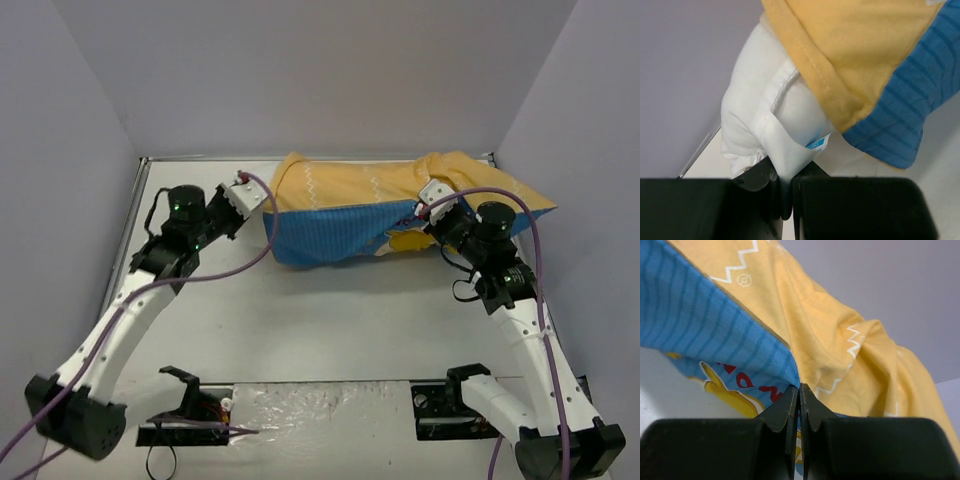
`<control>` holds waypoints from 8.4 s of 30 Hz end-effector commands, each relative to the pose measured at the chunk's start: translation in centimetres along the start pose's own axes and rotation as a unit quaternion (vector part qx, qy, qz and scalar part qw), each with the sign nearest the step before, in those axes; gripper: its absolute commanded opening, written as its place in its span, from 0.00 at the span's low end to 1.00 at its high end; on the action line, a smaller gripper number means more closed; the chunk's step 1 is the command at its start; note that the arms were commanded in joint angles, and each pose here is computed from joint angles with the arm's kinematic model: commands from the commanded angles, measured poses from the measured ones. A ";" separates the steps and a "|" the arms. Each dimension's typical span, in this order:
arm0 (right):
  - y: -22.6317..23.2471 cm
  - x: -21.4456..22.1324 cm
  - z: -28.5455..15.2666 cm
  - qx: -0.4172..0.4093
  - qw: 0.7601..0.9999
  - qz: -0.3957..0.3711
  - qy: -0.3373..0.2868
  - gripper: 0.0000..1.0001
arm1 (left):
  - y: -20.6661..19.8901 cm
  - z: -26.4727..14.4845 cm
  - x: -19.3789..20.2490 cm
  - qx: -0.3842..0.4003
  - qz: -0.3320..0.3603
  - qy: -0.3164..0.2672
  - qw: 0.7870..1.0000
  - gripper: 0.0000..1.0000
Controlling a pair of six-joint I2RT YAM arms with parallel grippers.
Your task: Remove the pillowcase from the pillow
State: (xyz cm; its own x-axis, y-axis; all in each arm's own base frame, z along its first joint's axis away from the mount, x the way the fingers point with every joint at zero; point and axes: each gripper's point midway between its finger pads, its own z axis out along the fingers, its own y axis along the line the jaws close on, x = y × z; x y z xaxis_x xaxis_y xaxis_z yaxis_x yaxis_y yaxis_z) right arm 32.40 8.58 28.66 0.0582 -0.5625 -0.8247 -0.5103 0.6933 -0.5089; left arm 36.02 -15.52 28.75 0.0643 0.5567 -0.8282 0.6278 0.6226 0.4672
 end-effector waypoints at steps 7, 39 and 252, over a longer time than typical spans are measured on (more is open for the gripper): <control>-4.7 -5.6 -0.5 0.061 0.996 0.000 -0.067 0.00 | 0.8 -10.3 -4.9 -0.082 -0.095 -0.082 0.989 0.02; -14.6 3.5 -0.5 0.157 0.986 0.042 0.022 0.00 | -0.8 -12.8 2.3 -0.147 -0.128 -0.021 0.981 0.02; 6.0 8.0 16.8 0.210 0.930 -0.251 0.167 1.00 | -2.2 -14.1 2.5 -0.160 -0.344 -0.114 0.918 0.97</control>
State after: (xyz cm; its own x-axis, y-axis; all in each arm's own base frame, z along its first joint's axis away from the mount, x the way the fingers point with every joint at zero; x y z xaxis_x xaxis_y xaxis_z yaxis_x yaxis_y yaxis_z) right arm 41.88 17.31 10.38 -0.0661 -0.9393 -0.3368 -0.3502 0.3379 -0.8736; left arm 23.85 -7.42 29.41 -0.1047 -0.1493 -0.9832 0.2990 0.9382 -0.1743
